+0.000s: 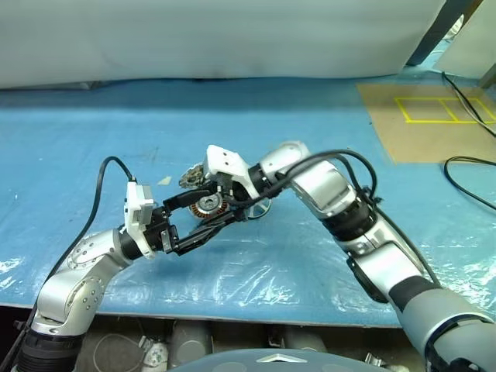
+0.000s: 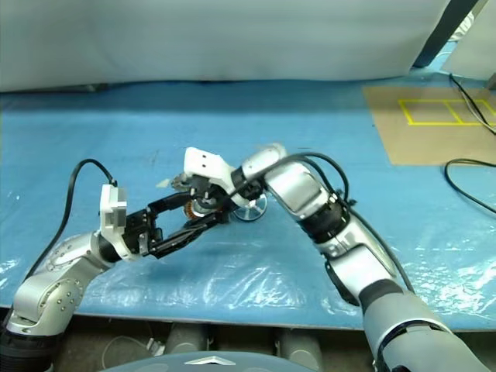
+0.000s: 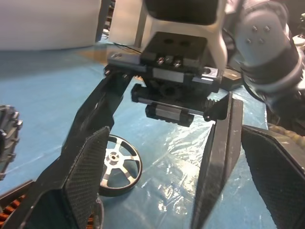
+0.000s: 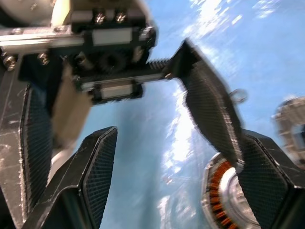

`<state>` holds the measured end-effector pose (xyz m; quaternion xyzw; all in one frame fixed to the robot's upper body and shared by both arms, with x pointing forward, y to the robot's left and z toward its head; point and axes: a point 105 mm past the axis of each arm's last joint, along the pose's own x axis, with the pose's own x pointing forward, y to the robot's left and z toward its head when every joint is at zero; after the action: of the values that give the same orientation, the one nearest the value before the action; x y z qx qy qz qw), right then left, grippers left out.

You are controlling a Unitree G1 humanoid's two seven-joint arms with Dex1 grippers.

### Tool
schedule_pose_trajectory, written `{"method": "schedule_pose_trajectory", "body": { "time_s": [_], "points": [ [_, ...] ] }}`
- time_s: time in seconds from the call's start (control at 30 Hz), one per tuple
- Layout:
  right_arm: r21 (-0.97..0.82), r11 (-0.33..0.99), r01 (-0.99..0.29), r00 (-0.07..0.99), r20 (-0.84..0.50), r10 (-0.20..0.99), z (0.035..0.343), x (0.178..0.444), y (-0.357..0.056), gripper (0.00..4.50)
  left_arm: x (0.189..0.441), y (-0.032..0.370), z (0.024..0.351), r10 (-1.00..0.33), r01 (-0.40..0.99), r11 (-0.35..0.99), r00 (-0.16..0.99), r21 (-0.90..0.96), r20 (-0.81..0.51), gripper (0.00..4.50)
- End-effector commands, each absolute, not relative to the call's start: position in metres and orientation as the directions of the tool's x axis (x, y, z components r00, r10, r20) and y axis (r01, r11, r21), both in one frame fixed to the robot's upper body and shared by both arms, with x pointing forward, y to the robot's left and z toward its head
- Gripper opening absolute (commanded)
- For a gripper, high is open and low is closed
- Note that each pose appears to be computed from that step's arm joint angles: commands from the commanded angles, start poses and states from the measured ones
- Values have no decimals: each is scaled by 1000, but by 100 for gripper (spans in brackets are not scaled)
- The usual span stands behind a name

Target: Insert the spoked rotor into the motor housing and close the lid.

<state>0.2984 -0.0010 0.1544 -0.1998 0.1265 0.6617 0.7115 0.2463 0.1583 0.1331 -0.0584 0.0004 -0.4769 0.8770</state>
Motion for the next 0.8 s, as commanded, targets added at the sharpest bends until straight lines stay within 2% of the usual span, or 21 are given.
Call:
{"method": "schedule_pose_trajectory", "body": {
  "time_s": [0.03,0.1,0.17,0.3,0.4,0.5,0.63,0.8],
  "points": [
    [-234,482,-844,530,-498,686,134,349,-111,389,257,249,133,-603,602,796,797,-57,-11,450],
    [-234,593,-771,614,-524,591,109,352,-130,389,261,247,133,-617,615,786,787,-55,-13,450],
    [-190,676,-711,654,-531,539,93,352,-139,389,264,244,134,-633,631,774,774,-53,-14,450],
    [-151,706,-692,669,-503,548,89,346,-132,389,272,243,139,-644,644,764,765,-46,-2,450],
    [-2,734,-679,682,-369,631,119,345,-120,389,272,243,140,-650,649,759,760,-48,-2,450],
    [169,691,-703,664,-193,723,156,341,-112,389,272,244,135,-639,638,769,769,-39,-15,450],
    [134,670,-730,669,-59,741,186,339,-113,389,276,246,127,-598,598,801,801,5,-28,450],
    [95,612,-786,615,5,789,204,332,-105,389,287,247,117,-552,553,830,833,74,-27,450]
  ]
}}
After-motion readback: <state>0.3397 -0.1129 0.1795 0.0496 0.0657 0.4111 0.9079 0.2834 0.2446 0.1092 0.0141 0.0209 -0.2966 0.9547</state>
